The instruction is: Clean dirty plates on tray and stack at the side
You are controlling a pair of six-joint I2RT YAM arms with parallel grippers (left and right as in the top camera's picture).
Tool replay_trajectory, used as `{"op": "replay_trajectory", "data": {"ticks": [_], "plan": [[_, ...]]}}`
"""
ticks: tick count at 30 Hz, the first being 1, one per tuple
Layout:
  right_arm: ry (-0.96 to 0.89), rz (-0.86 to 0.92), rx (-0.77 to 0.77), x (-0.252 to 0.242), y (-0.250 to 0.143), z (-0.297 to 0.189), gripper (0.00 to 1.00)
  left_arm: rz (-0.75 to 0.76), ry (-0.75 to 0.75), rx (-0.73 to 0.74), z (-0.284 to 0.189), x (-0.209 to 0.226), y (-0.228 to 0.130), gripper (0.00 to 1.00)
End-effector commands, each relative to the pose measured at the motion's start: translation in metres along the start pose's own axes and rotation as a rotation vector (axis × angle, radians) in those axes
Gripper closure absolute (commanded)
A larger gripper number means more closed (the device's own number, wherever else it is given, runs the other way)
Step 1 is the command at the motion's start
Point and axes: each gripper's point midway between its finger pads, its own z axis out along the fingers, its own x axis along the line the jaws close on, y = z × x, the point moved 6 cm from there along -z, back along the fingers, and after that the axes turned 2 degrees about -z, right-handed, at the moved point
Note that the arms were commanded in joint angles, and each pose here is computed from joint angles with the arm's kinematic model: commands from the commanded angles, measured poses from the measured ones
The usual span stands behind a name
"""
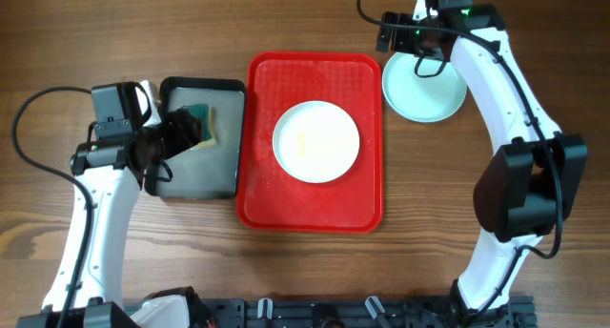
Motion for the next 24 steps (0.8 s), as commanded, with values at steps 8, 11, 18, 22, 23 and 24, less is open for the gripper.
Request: {"op": "replay_trajectory", "data": {"ticks": [8,11,18,22,23,24], "plan": [[-0.003,-0.008,-0.023,0.002,0.004,-0.007,0.01,0.107,0.034,0.017,-0.019,-0.048,0.033,0.66],[-0.003,-0.008,-0.023,0.002,0.004,-0.007,0.01,0.141,0.080,-0.003,-0.009,-0.050,0.036,0.69],[-0.003,-0.008,-0.023,0.002,0.004,-0.007,0.01,0.166,0.039,0.008,0.002,-0.063,0.033,0.57],[-0.003,-0.008,-0.023,0.002,0.004,-0.007,0.00,0.194,0.063,-0.002,0.013,-0.060,0.036,0.56],[-0.003,-0.008,-0.023,0.002,0.004,-0.007,0.00,0.192,0.085,0.011,0.019,-0.057,0.035,0.66],[-0.002,-0.008,-0.023,0.002,0.004,-0.007,0.00,0.190,0.110,0.022,0.025,-0.053,0.035,0.71]]}}
